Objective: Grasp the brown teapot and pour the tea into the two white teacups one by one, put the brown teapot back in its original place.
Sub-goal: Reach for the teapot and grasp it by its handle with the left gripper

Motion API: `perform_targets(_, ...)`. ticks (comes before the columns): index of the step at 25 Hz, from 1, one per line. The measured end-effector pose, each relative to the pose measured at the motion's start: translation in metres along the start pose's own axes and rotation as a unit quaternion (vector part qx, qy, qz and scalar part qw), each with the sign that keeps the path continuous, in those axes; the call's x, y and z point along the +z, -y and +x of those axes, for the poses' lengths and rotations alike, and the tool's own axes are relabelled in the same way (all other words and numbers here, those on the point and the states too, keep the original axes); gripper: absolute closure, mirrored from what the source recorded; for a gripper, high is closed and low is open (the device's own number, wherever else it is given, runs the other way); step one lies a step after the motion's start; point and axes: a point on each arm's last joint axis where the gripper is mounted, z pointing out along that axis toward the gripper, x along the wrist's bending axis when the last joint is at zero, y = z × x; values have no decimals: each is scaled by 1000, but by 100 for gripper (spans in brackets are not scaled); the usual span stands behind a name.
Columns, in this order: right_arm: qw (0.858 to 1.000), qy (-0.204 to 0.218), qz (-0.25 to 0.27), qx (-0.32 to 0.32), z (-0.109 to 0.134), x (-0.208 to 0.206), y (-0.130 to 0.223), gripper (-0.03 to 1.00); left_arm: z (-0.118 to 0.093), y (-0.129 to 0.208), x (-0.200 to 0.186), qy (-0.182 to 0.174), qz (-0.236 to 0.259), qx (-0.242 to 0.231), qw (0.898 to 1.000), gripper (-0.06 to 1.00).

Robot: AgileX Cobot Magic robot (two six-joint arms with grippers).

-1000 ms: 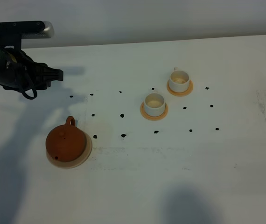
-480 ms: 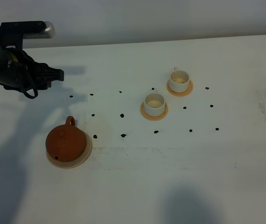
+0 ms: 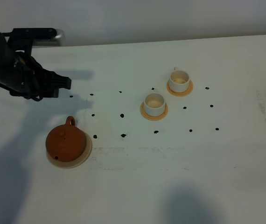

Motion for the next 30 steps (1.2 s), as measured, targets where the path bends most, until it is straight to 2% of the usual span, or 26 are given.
perform_targets(3,1000,0,0,0,0,0,0,48,-6,-2,-7,26,28,-3,999,48)
perform_targets(8,1000,0,0,0,0,0,0,48,-10,-3,-7,47,29,-23,998,48)
perform_targets(12,1000,0,0,0,0,0,0,48,-10,-1,2,45,40,-33,998,48)
perform_targets(30,1000,0,0,0,0,0,0,48,-6,25,37,31,22,-62,997,48)
